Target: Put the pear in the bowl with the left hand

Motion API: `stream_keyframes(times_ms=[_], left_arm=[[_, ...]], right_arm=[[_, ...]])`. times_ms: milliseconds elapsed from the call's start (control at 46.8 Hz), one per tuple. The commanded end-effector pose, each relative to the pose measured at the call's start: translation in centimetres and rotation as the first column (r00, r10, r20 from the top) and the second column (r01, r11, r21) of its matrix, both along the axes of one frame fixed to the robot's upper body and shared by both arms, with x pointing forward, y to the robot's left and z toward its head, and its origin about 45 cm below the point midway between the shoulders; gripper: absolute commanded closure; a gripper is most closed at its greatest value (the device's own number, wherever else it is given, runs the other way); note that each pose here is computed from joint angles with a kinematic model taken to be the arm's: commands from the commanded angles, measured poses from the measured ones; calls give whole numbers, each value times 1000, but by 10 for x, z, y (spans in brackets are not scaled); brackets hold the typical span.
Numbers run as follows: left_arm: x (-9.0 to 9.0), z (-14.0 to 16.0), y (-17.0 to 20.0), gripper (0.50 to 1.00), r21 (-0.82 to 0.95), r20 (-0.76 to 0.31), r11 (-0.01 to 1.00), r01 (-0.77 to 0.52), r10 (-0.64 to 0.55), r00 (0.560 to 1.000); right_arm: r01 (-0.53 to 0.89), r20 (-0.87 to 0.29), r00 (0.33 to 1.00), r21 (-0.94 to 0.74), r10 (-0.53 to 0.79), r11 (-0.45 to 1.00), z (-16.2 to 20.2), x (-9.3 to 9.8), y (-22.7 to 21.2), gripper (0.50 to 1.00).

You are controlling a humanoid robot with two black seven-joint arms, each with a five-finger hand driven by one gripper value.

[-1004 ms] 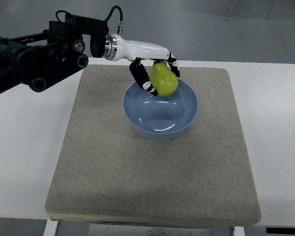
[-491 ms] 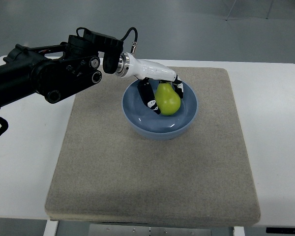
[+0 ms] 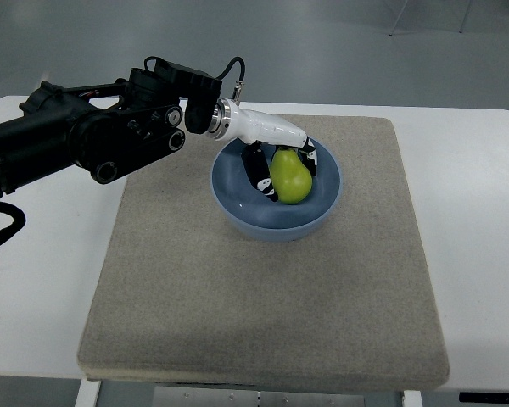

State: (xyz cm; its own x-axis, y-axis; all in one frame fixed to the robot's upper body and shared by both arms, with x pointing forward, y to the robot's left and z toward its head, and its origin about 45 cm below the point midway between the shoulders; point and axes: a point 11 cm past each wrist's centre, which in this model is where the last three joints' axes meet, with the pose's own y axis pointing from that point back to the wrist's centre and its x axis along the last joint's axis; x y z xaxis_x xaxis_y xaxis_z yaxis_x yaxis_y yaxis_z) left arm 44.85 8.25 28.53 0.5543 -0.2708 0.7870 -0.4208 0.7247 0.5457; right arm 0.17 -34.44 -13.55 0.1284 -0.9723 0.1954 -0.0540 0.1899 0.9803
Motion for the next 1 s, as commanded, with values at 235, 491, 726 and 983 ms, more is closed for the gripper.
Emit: stream_keyframes(times_ms=[235, 491, 726, 983], left_arm=[[-3, -6, -1, 621, -7, -18, 1000, 0, 0, 1000], [-3, -4, -2, 546, -22, -26, 1000, -2, 1, 1000], [3, 22, -7, 542, -68, 15, 998, -1, 2, 1000], [17, 49, 2, 542, -119, 55, 992, -45, 52, 997]], right_arm=[[-2, 1, 1000, -1, 2, 1000, 0, 0, 0, 574], [-2, 1, 1000, -1, 2, 1000, 0, 0, 0, 576], [0, 1, 1000, 1, 0, 1000, 0, 0, 0, 574], [0, 1, 1000, -1, 0, 1000, 0, 0, 0, 576]])
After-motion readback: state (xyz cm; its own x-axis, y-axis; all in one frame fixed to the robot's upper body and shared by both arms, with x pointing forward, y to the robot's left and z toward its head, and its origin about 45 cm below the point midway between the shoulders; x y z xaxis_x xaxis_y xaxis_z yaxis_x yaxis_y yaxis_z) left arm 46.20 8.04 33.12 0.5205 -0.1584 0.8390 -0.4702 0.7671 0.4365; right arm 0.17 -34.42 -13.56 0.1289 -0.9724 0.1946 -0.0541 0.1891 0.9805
